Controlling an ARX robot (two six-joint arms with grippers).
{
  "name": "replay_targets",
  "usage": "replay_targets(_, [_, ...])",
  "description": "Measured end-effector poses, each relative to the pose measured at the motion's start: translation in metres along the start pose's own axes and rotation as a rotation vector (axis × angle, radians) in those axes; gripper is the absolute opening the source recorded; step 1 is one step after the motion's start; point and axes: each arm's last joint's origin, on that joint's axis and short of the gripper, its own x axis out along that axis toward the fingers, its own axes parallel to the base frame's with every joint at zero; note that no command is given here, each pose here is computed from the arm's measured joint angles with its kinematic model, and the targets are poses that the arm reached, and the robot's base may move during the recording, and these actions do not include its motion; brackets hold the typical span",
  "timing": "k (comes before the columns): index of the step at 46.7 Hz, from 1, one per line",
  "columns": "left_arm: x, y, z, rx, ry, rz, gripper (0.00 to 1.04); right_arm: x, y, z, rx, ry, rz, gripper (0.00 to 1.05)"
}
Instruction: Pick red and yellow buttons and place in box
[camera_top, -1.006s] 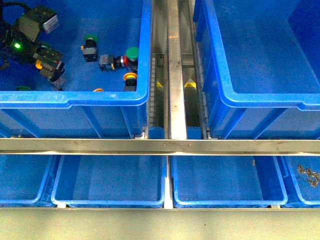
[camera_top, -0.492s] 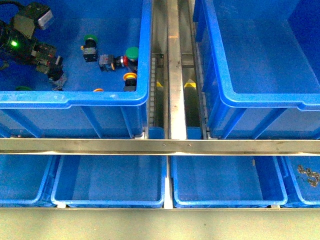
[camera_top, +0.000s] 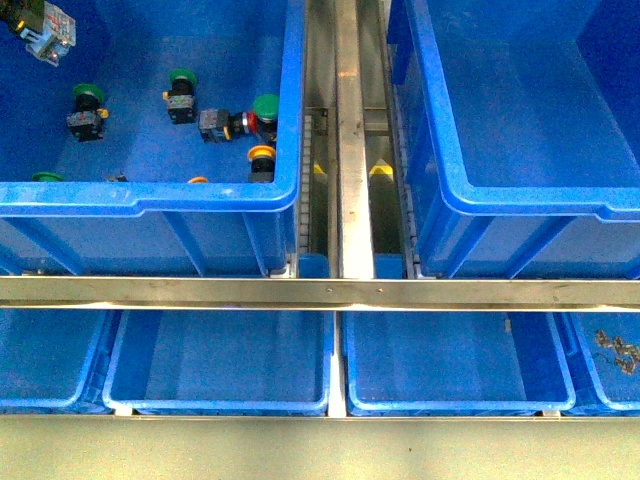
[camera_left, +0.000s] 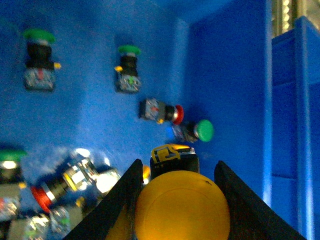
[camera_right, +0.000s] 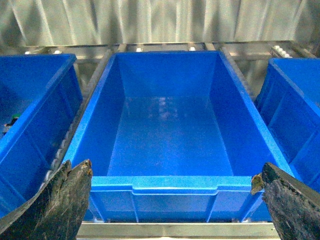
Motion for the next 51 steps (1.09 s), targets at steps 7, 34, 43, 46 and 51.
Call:
replay_targets(7, [-0.016, -0.020, -0.020, -0.096, 0.034, -0.052, 0.34, 0.000, 0.000, 0.000, 0.000, 0.000, 0.000, 0.99])
replay_targets(34, [0.023, -0.178, -0.087, -0.134, 0.220, -0.310, 0.34, 0.000, 0.000, 0.000, 0.000, 0.000, 0.000, 0.99])
replay_targets(43, [0.046, -0.214, -0.116, -0.129, 0.277, -0.321, 0.34, 0.000, 0.000, 0.000, 0.000, 0.000, 0.000, 0.99])
replay_targets(46, [0.050, -0.217, -0.122, -0.124, 0.290, -0.319, 0.34, 0.000, 0.000, 0.000, 0.000, 0.000, 0.000, 0.99])
replay_targets(51, [0.054, -0.221, -0.130, -0.117, 0.303, -0.309, 0.34, 0.000, 0.000, 0.000, 0.000, 0.000, 0.000, 0.99])
